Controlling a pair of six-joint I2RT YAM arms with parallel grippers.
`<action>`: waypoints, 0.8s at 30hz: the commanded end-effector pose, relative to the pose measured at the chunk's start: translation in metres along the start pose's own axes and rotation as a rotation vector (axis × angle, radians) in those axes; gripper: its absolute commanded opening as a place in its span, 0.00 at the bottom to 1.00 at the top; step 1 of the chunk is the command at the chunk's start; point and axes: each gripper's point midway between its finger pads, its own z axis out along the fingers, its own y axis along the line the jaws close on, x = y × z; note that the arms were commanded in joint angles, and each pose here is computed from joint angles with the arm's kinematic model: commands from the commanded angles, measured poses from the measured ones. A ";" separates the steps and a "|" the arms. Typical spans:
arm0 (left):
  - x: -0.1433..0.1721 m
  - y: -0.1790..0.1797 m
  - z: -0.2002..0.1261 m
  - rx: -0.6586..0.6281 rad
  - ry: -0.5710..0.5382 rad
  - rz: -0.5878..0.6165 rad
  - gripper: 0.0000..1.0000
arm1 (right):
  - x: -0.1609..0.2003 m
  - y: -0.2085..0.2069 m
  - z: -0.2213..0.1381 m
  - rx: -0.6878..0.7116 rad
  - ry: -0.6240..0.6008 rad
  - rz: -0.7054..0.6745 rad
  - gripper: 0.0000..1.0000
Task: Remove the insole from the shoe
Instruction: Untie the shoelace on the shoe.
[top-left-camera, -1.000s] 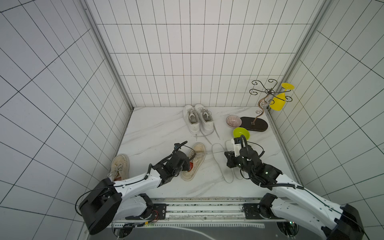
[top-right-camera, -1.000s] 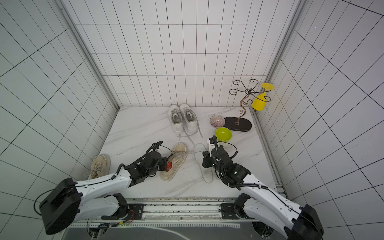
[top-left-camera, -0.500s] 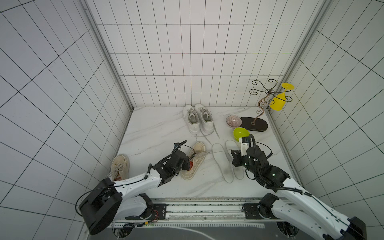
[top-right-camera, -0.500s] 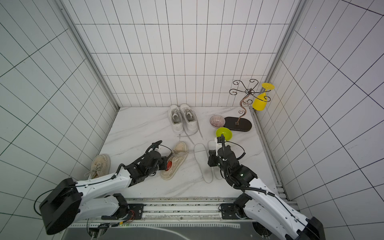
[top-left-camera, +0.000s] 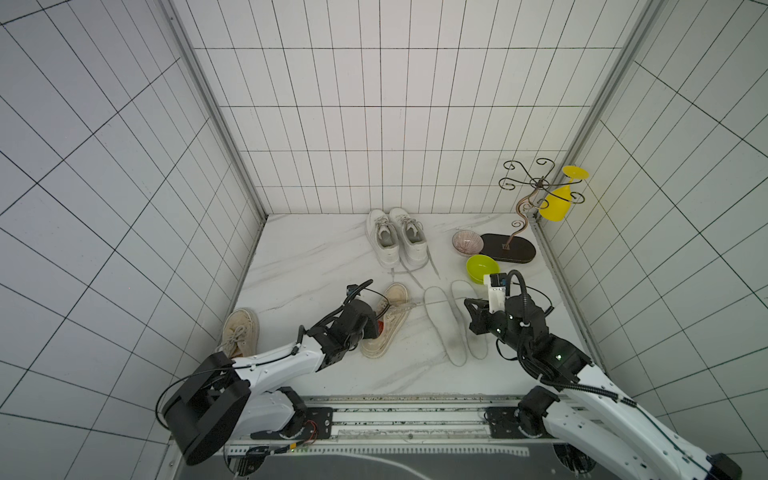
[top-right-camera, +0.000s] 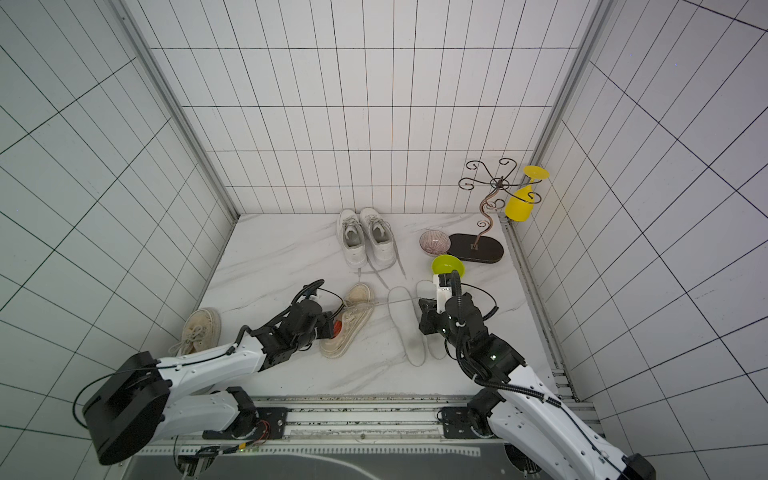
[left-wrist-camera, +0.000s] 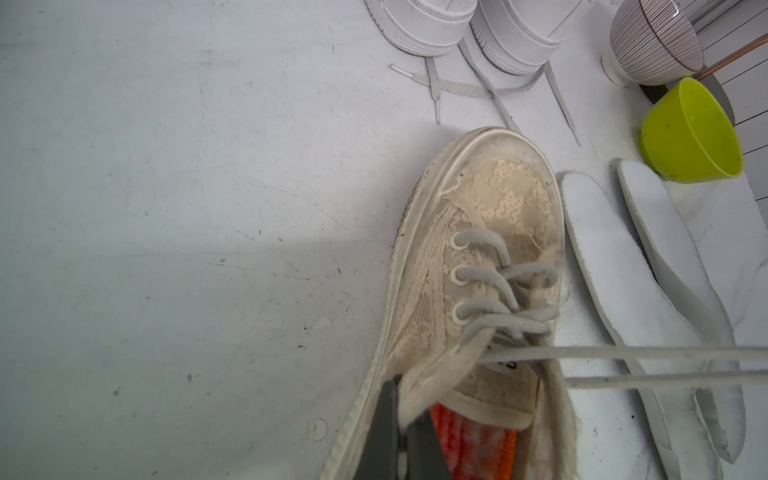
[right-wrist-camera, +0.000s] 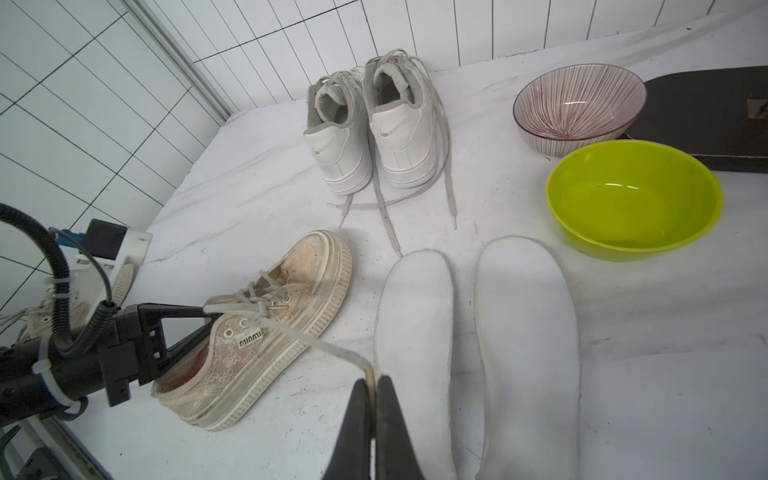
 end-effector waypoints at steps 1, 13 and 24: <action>0.003 0.040 0.000 -0.165 -0.013 0.002 0.00 | -0.021 -0.003 -0.008 -0.003 -0.116 0.024 0.00; 0.002 0.050 0.003 -0.181 -0.006 -0.009 0.00 | -0.037 -0.025 -0.027 0.125 -0.186 0.015 0.00; -0.011 0.003 -0.006 0.025 -0.024 0.073 0.00 | 0.043 0.025 0.028 -0.179 0.136 -0.052 0.06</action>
